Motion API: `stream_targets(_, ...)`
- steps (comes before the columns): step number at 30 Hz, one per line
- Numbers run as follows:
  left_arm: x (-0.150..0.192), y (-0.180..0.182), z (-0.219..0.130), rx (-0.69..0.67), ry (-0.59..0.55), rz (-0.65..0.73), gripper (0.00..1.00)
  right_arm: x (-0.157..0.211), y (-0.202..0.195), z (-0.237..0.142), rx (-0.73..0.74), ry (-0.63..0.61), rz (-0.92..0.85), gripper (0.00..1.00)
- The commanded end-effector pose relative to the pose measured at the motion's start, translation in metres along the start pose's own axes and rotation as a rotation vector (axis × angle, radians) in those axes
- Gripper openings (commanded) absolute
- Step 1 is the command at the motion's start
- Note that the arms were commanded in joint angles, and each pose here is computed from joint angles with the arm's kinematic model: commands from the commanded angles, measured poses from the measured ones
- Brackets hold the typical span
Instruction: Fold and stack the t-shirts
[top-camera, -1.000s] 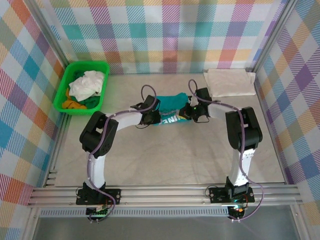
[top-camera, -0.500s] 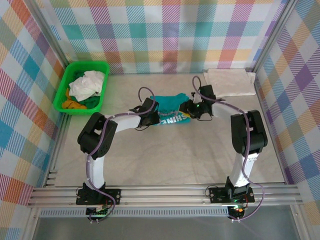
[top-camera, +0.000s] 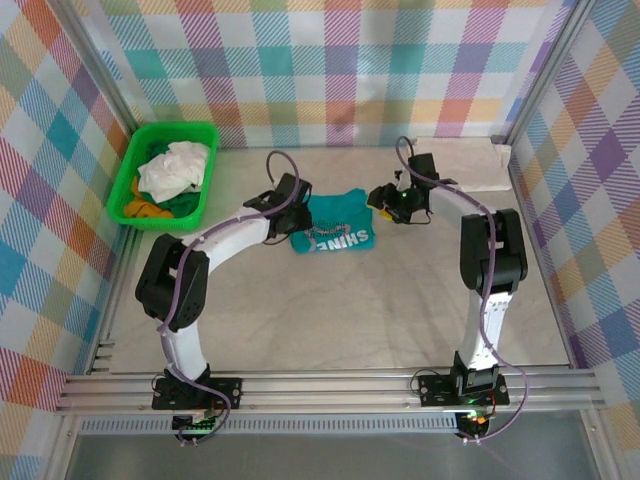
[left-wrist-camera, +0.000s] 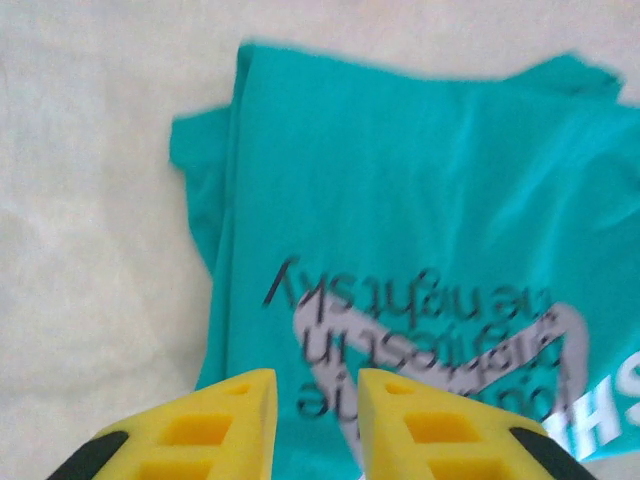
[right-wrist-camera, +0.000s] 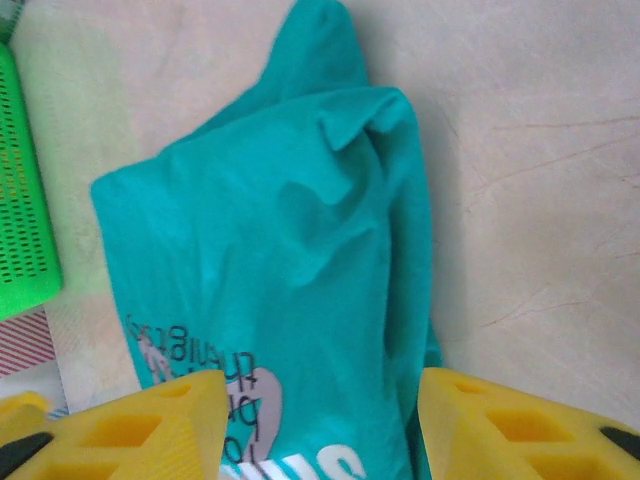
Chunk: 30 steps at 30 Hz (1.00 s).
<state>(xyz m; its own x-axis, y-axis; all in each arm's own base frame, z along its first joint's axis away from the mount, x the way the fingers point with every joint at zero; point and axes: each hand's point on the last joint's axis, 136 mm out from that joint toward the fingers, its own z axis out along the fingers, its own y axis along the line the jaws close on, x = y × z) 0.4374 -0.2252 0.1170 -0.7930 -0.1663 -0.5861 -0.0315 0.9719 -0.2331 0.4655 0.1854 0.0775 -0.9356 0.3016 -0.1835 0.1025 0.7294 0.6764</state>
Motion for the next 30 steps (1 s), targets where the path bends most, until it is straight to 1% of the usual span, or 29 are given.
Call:
stream_targets(1, 0.019, 0.009, 0.029, -0.042, 0.086, 0.017, 0.27, 0.008, 0.004, 0.006, -0.028, 0.052, 0.019, 0.54)
stream_targets(4, 0.033, 0.014, 0.051, -0.066, 0.126, 0.000, 0.26, 0.013, 0.005, 0.011, -0.041, 0.078, 0.011, 0.57)
stream_targets(7, 0.045, 0.022, 0.063, -0.097, 0.156, -0.015, 0.25, 0.022, 0.007, 0.018, -0.055, 0.120, 0.004, 0.58)
stream_targets(10, 0.053, 0.031, 0.067, -0.124, 0.164, -0.027, 0.25, 0.030, 0.009, 0.025, -0.061, 0.152, -0.004, 0.58)
stream_targets(14, 0.062, 0.036, 0.073, -0.126, 0.172, -0.037, 0.24, 0.038, 0.011, 0.038, -0.084, 0.184, 0.000, 0.58)
stream_targets(20, 0.069, 0.041, 0.077, -0.141, 0.180, -0.036, 0.23, 0.054, 0.031, 0.058, -0.135, 0.242, -0.023, 0.56)
stream_targets(25, 0.067, 0.040, 0.077, -0.138, 0.175, -0.037, 0.23, 0.063, 0.055, 0.071, -0.205, 0.275, -0.021, 0.48)
stream_targets(27, 0.067, 0.040, 0.077, -0.138, 0.173, -0.038, 0.23, 0.064, 0.061, 0.076, -0.223, 0.283, -0.014, 0.47)
stream_targets(30, 0.065, 0.040, 0.075, -0.141, 0.169, -0.036, 0.23, 0.061, 0.058, 0.078, -0.184, 0.266, -0.005, 0.48)
